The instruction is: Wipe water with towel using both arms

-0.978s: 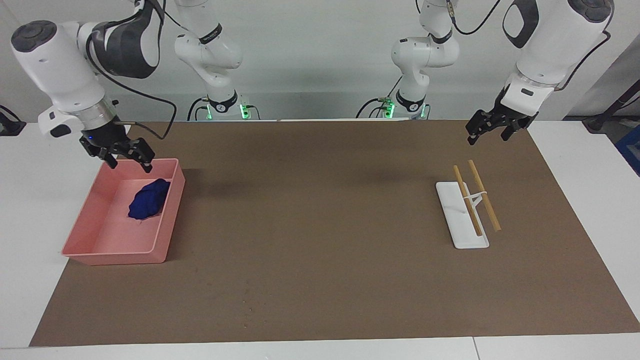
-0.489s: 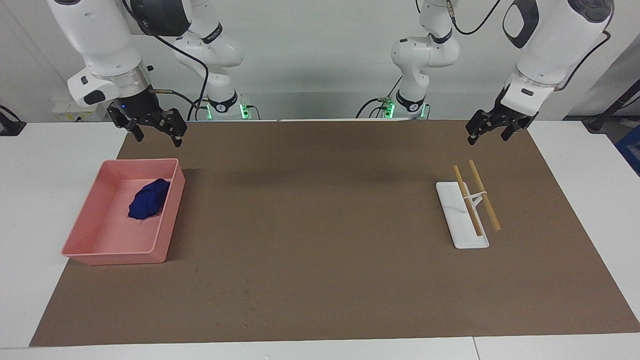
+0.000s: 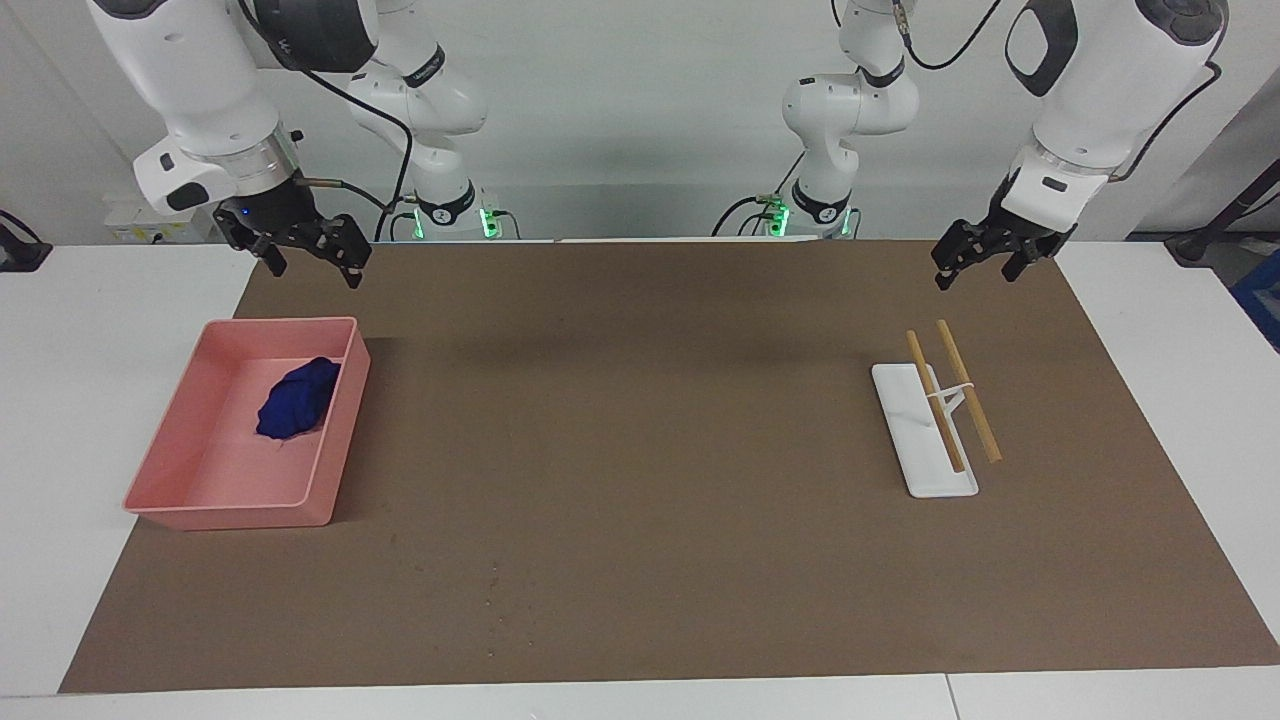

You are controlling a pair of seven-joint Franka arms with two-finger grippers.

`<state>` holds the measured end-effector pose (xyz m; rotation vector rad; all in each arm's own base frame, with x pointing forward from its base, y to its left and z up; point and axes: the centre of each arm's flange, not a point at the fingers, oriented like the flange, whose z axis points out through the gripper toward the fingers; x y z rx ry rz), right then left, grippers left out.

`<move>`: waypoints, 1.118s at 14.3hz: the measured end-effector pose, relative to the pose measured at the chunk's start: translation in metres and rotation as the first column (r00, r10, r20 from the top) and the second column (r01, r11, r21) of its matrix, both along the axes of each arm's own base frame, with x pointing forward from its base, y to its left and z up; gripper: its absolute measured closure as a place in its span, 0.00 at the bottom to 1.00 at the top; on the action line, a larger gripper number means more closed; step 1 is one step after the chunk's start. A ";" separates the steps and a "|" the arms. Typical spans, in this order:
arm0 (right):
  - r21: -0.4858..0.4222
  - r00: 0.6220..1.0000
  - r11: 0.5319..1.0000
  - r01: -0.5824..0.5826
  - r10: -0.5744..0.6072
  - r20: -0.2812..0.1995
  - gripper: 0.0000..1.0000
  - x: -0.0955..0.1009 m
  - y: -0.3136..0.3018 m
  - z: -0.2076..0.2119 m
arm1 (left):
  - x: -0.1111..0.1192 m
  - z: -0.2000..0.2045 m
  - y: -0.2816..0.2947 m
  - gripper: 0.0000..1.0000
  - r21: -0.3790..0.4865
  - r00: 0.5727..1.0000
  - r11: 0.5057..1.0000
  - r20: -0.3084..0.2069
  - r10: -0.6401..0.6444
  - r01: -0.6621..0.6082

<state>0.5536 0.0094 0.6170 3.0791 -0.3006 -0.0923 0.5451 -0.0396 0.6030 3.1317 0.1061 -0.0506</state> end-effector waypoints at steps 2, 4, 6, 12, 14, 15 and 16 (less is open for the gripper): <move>0.000 1.000 1.000 0.000 0.000 0.001 0.00 0.000 0.000 0.000 | 0.000 0.000 0.000 0.00 0.000 1.000 1.000 0.000 0.000 0.000; 0.000 1.000 1.000 -0.001 0.001 0.002 0.00 -0.001 0.000 0.001 | 0.000 0.000 0.000 0.00 0.000 1.000 1.000 0.000 0.000 0.000; 0.009 1.000 1.000 -0.004 0.004 0.004 0.00 -0.001 0.003 0.003 | 0.000 0.000 0.000 0.00 0.000 1.000 1.000 0.000 0.000 0.000; 0.028 1.000 1.000 -0.006 0.006 0.007 0.00 -0.002 0.006 0.004 | 0.000 0.000 0.000 0.00 -0.001 1.000 1.000 0.000 0.000 0.000; 0.020 1.000 1.000 -0.010 0.010 0.008 0.00 -0.002 0.006 0.004 | 0.000 0.000 0.000 0.00 -0.001 1.000 1.000 0.000 0.000 0.000; 0.016 1.000 1.000 -0.019 0.019 0.011 0.00 -0.002 0.006 0.005 | 0.000 0.000 0.000 0.00 -0.001 1.000 1.000 0.000 0.000 0.000; 0.015 1.000 1.000 -0.026 0.026 0.012 0.00 -0.002 0.006 0.005 | 0.000 0.000 0.000 0.00 -0.001 1.000 1.000 0.000 0.000 0.000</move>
